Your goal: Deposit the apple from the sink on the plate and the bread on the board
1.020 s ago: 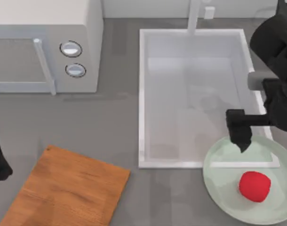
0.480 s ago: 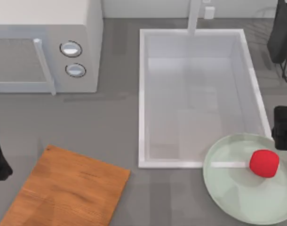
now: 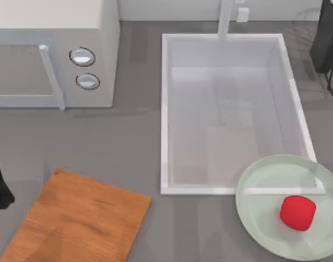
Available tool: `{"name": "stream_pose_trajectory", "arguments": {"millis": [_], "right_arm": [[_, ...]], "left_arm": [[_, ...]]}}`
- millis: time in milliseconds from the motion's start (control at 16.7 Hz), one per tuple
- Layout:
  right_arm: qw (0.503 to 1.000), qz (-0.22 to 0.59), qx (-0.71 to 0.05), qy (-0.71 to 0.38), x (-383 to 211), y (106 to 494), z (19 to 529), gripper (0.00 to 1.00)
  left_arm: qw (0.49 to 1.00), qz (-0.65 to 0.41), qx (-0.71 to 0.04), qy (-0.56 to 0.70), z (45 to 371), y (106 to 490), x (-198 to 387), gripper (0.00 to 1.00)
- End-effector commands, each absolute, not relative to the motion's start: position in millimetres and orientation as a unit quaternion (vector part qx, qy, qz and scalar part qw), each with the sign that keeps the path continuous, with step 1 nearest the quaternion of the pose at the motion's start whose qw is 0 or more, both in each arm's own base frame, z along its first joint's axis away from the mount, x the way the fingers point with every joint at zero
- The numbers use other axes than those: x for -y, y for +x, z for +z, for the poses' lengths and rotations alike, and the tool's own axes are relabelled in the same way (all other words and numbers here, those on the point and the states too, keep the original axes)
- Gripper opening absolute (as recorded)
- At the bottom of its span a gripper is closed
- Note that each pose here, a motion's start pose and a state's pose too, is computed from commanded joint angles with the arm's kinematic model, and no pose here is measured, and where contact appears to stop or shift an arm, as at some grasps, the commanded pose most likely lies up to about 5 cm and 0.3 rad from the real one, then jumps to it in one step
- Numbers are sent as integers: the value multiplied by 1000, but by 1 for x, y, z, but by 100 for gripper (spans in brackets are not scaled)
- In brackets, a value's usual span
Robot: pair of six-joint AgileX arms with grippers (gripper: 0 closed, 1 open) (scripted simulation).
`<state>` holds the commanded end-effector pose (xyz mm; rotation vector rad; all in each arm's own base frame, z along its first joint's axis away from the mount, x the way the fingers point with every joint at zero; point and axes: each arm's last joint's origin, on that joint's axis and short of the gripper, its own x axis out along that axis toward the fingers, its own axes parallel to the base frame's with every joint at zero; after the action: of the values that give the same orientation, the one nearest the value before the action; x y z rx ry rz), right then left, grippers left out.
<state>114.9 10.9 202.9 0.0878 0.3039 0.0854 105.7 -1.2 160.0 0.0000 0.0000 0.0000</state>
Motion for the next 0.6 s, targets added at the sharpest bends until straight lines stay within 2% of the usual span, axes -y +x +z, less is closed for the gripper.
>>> {"name": "stream_pose_trajectory", "arguments": {"millis": [300,600], "right_arm": [[1000,7,-18,7,0,106,166,100],[1000,0,0,0,1,106,160,100]], "left_arm": [[1000,0,0,0,160,106,1,100],[1000,0,0,0,160,106,1,100]]}}
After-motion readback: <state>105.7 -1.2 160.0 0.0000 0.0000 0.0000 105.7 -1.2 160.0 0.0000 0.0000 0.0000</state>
